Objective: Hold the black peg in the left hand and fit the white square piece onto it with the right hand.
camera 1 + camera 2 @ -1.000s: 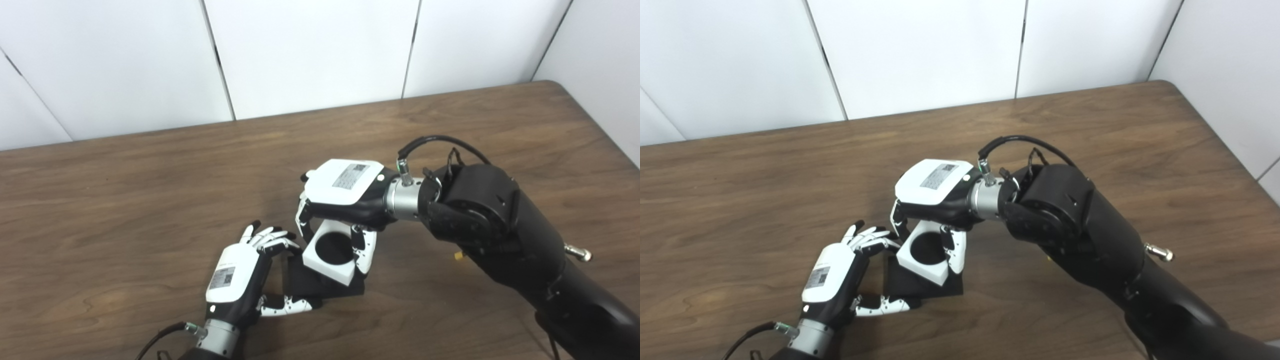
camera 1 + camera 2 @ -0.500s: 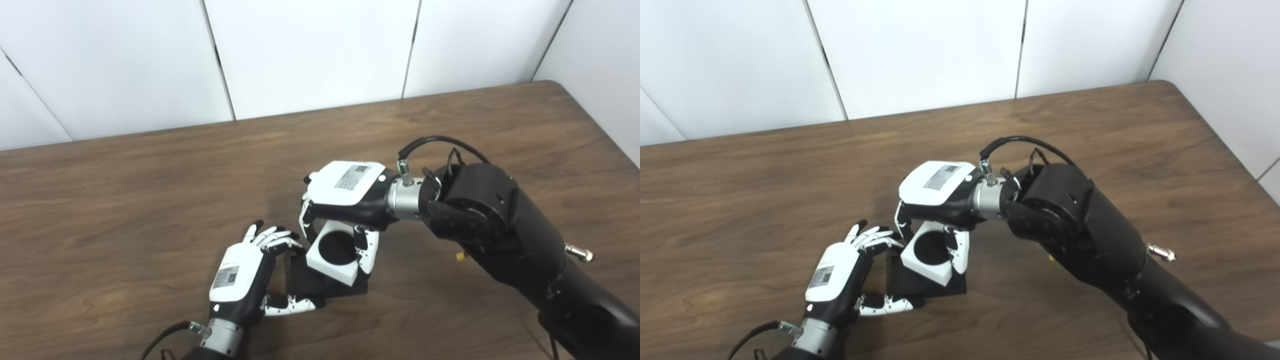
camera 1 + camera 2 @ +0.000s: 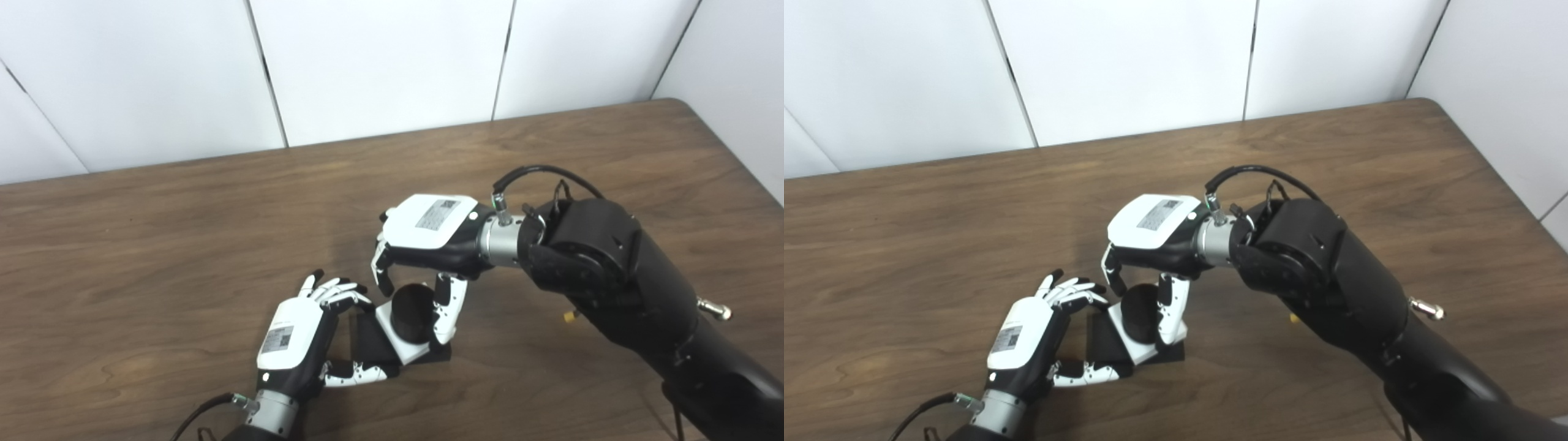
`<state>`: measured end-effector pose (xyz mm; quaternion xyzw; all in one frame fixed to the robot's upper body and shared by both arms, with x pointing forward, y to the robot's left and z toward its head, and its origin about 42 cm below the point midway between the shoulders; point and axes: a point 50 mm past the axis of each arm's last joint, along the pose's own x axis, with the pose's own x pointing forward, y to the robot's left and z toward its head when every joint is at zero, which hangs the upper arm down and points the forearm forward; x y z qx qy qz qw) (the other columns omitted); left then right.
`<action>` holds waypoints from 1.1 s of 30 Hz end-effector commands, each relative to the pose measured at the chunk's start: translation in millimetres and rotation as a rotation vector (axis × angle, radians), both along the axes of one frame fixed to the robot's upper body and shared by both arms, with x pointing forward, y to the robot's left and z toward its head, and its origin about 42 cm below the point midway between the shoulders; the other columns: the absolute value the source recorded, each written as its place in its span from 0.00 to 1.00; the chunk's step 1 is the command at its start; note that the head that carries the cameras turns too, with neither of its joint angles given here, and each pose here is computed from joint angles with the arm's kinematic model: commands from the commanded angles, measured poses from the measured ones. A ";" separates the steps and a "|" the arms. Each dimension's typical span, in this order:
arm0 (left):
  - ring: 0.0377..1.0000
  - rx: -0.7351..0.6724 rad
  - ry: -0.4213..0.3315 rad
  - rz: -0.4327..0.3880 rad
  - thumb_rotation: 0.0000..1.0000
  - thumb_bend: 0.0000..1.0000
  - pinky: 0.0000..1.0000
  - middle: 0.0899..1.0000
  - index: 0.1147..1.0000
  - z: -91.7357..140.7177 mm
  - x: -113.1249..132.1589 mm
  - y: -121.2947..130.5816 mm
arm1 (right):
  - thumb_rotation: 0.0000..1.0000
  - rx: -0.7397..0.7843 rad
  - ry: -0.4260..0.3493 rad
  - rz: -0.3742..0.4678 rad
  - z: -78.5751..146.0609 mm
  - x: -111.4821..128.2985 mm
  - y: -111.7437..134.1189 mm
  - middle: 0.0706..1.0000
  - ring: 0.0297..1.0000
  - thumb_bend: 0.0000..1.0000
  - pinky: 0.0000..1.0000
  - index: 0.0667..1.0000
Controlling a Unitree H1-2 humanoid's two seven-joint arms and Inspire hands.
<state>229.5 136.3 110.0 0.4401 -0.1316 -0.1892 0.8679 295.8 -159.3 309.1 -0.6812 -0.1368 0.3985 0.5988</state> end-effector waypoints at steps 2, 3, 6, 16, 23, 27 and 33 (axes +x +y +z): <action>0.87 0.005 -0.027 -0.013 0.05 0.51 1.00 0.77 0.42 5.7 4.2 -3.4 | 0.45 0.026 -0.070 0.003 25.8 -0.7 -2.5 0.77 0.88 1.00 0.99 0.61; 0.87 0.005 -0.026 -0.012 0.05 0.51 1.00 0.77 0.42 5.6 4.4 -3.5 | 0.45 0.031 -0.071 0.003 27.5 -1.0 -3.1 0.77 0.88 1.00 0.99 0.61; 0.87 0.005 -0.025 -0.011 0.05 0.51 1.00 0.77 0.42 5.7 4.4 -3.8 | 0.45 0.039 -0.077 0.004 33.0 -2.1 -4.3 0.77 0.88 1.00 1.00 0.61; 0.87 0.008 -0.022 -0.008 0.06 0.51 1.00 0.77 0.42 6.2 4.4 -4.1 | 0.47 0.085 -0.114 -0.010 47.5 -2.3 -10.9 0.76 0.88 1.00 0.98 0.59; 0.86 0.027 -0.035 0.014 0.30 0.72 1.00 0.79 0.59 4.6 4.9 0.5 | 0.47 0.103 -0.122 -0.032 49.4 -3.9 -15.2 0.76 0.87 1.00 0.96 0.60; 0.88 0.019 -0.015 0.028 0.43 0.80 1.00 0.81 0.69 3.8 4.9 6.7 | 0.48 0.140 -0.125 -0.060 45.7 -5.7 -21.2 0.76 0.86 1.00 0.95 0.59; 0.87 0.031 0.008 0.031 0.48 0.85 1.00 0.82 0.72 2.6 3.1 13.0 | 0.54 0.231 -0.107 -0.146 28.7 -7.6 -42.8 0.74 0.83 0.90 0.90 0.66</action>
